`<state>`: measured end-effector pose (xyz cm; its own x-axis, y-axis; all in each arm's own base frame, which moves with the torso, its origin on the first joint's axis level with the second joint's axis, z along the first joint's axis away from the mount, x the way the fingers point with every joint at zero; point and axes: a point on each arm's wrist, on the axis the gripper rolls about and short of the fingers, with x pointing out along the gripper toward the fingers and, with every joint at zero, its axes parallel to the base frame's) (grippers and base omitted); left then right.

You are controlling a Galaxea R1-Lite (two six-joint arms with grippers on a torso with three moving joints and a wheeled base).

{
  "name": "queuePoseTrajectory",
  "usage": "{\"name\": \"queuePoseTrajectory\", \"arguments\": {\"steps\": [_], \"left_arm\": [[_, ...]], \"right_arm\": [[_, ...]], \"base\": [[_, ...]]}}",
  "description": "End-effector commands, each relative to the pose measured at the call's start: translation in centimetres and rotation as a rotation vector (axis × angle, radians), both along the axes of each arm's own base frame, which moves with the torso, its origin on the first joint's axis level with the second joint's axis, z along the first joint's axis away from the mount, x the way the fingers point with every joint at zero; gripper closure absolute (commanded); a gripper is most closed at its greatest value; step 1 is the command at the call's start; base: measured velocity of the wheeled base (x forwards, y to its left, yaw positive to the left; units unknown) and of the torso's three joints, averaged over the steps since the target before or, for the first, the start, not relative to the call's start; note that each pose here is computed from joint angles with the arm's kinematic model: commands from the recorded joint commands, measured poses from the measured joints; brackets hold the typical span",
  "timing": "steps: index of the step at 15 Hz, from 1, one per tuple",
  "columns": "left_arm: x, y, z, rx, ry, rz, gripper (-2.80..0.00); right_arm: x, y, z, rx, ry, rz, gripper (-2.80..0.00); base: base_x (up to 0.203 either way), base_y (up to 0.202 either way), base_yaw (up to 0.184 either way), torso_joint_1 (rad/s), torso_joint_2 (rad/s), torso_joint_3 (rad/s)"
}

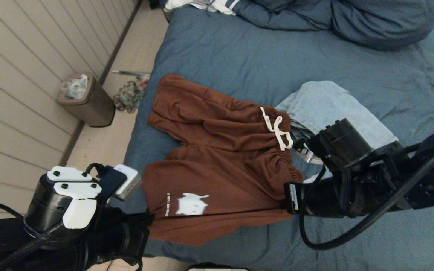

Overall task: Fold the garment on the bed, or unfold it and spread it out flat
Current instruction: Unford the brown shorts

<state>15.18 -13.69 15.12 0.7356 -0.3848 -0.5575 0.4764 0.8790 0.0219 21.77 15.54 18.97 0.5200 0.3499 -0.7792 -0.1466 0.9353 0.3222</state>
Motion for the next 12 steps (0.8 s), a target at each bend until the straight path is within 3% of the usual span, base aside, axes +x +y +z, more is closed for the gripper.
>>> {"name": "queuePoseTrajectory", "arguments": {"steps": [1,5,8,9,10,12], "left_arm": [[-0.6,0.4,-1.2,0.011,0.014,-0.004,0.0],[-1.2,1.0,-2.9,0.027,0.033,-0.008,0.0],[-1.2,1.0,-3.3,0.02,0.033,-0.015,0.0],[-1.4,1.2,-3.5,0.024,0.039,-0.015,0.0],[-1.4,1.1,-3.5,0.017,0.032,-0.016,-2.8],[-1.4,1.1,-3.1,-0.02,0.001,-0.013,-2.8]], "right_arm": [[-1.3,0.4,-2.1,-0.027,0.018,0.022,0.0],[-3.0,0.8,-4.5,-0.071,0.053,0.043,0.0],[-3.1,0.8,-5.4,-0.078,-0.002,0.018,0.0],[-3.1,1.0,-5.4,-0.083,-0.016,0.016,-2.8],[-3.2,1.0,-5.4,-0.085,-0.019,0.016,-2.8],[-3.3,0.9,-5.3,-0.085,-0.022,0.017,-2.8]], "base": [[0.0,0.0,0.0,0.0,0.0,0.0],[0.0,0.0,0.0,0.0,0.0,0.0],[0.0,0.0,0.0,0.0,0.0,0.0],[0.0,0.0,0.0,0.0,0.0,0.0],[0.0,0.0,0.0,0.0,0.0,0.0],[0.0,0.0,0.0,0.0,0.0,0.0]]}}
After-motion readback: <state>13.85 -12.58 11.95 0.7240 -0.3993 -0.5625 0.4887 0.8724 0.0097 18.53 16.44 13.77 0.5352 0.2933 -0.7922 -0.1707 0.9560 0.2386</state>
